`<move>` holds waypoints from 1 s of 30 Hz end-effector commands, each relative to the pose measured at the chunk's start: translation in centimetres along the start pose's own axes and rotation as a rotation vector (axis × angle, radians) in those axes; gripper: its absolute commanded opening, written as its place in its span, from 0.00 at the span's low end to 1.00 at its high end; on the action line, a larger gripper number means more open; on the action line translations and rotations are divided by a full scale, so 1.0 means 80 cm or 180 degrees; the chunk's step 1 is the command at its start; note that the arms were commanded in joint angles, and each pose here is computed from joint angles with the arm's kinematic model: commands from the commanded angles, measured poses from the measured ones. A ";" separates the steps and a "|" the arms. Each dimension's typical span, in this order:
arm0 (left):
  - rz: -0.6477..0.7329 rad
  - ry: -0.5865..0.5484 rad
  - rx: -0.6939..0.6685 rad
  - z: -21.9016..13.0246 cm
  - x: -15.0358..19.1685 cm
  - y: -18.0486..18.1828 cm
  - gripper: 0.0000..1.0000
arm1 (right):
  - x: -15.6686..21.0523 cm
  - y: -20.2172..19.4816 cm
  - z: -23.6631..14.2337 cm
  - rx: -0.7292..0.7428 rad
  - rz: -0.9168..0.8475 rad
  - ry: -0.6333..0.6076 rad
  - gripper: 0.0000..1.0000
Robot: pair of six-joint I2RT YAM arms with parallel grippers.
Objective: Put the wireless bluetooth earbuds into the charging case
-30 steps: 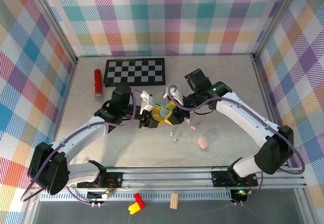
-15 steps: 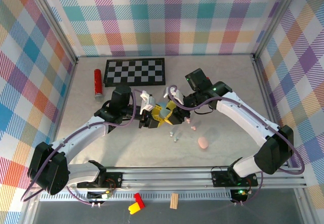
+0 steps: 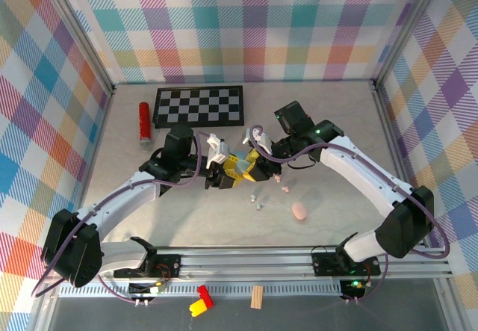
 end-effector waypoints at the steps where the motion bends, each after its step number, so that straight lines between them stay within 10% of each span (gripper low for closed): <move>1: 0.0173 -0.0128 0.0183 -0.002 -0.014 -0.009 0.55 | 0.003 -0.008 0.000 0.0067 -0.0039 0.0018 0.30; 10: 0.0132 -0.0170 0.0157 -0.003 -0.014 -0.004 0.66 | 0.007 -0.007 0.000 0.0049 -0.0058 0.0054 0.25; 30: 0.0025 -0.0206 0.0258 0.001 -0.016 0.001 0.52 | 0.009 0.001 0.004 -0.0201 -0.0134 0.0033 0.25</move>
Point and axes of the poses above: each hand's point on the last joint's axis, 136 mm out from that joint toward the fingers, its own z axis out along the fingers, its own y axis along the line the jaws close on, x = y × z, the point moved 5 cm from there along -z, back along the fingers, and after that the axes turned 2 degrees about z, right-handed, at the moved point
